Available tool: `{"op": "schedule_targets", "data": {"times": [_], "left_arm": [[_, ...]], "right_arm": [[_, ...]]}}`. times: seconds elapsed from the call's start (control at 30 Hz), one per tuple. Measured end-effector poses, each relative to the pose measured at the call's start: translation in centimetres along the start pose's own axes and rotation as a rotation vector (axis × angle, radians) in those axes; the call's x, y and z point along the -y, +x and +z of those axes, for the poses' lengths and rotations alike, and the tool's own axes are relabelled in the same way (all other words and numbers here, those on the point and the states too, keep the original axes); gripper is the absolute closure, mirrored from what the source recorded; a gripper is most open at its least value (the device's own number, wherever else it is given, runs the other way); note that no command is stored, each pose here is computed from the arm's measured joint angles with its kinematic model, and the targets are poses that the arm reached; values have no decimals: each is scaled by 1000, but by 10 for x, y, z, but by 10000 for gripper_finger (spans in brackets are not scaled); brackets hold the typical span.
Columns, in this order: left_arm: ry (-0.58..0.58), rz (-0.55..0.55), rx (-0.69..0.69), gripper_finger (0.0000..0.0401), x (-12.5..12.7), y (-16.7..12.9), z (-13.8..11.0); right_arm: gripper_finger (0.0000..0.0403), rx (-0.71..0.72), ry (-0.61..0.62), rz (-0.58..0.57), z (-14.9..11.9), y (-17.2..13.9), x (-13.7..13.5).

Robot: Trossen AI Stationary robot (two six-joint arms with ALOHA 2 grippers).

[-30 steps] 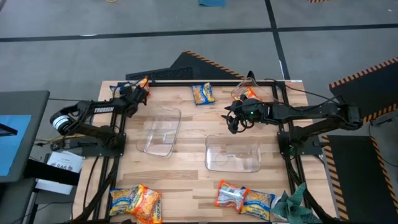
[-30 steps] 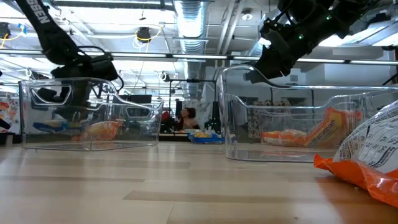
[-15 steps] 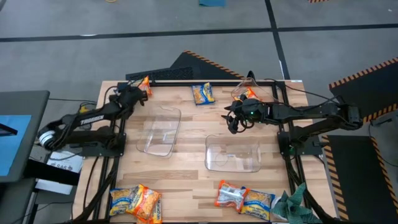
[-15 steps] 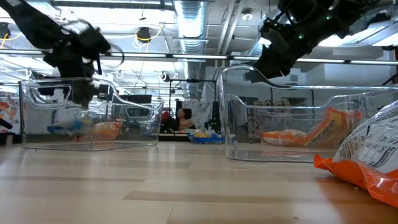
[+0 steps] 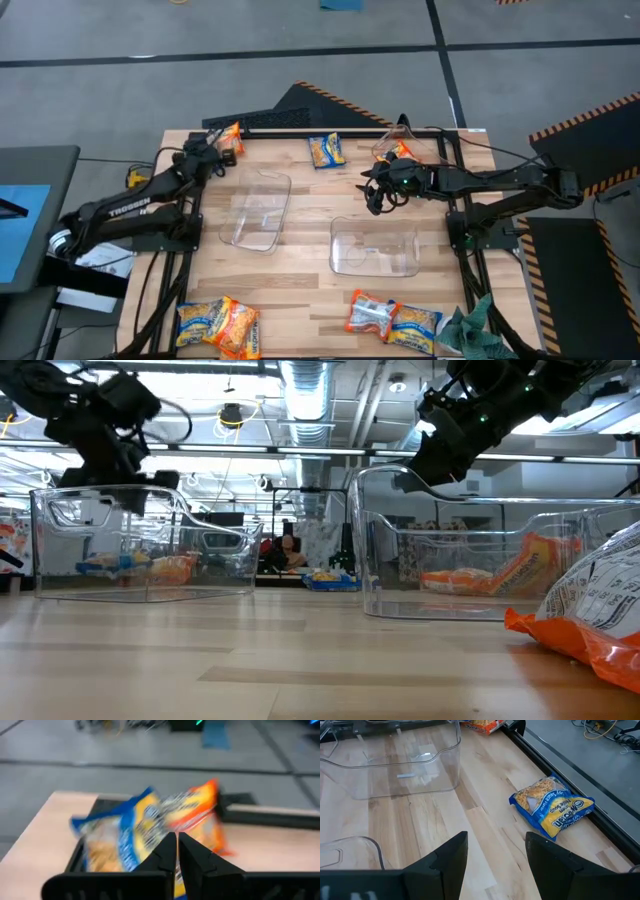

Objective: Sort Maruchan noodles
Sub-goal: Put the blue noodle pack into the middle transparent bin

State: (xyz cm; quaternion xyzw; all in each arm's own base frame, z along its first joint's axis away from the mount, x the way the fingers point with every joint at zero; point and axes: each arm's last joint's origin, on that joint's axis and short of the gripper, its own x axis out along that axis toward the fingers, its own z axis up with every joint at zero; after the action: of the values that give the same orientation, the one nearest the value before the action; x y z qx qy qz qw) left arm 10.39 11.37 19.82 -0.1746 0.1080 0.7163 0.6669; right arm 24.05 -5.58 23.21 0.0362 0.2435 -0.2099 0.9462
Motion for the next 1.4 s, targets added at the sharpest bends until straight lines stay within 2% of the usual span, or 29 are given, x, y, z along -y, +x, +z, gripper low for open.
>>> {"op": "schedule_targets", "data": {"times": [0.1, 0.37, 0.5, 0.7, 0.83, 1.17, 1.27, 1.4], "left_arm": [[-24, 63, -21, 367, -1, 5, -6], [34, 115, -38, 266, 9, 27, -13], [11, 151, -58, 221, 11, 39, -19], [-12, 209, -110, 188, 9, 58, -29], [-9, 228, -137, 186, 9, 70, -35], [28, 244, -137, 198, 13, 70, -42], [30, 247, -147, 231, 12, 70, -44], [32, 267, -168, 303, 4, 68, -55]], "right_arm": [[179, 0, 0, 0, 0, 0, 0], [179, 0, 0, 0, 0, 0, 0], [179, 0, 0, 0, 0, 0, 0], [179, 0, 2, 0, 0, 0, 0], [179, 0, 2, 0, 0, 0, 0], [179, -1, 18, 0, 0, 0, 0], [179, -1, 18, 0, 0, 0, 0], [179, -1, 18, 0, 0, 0, 0]]}}
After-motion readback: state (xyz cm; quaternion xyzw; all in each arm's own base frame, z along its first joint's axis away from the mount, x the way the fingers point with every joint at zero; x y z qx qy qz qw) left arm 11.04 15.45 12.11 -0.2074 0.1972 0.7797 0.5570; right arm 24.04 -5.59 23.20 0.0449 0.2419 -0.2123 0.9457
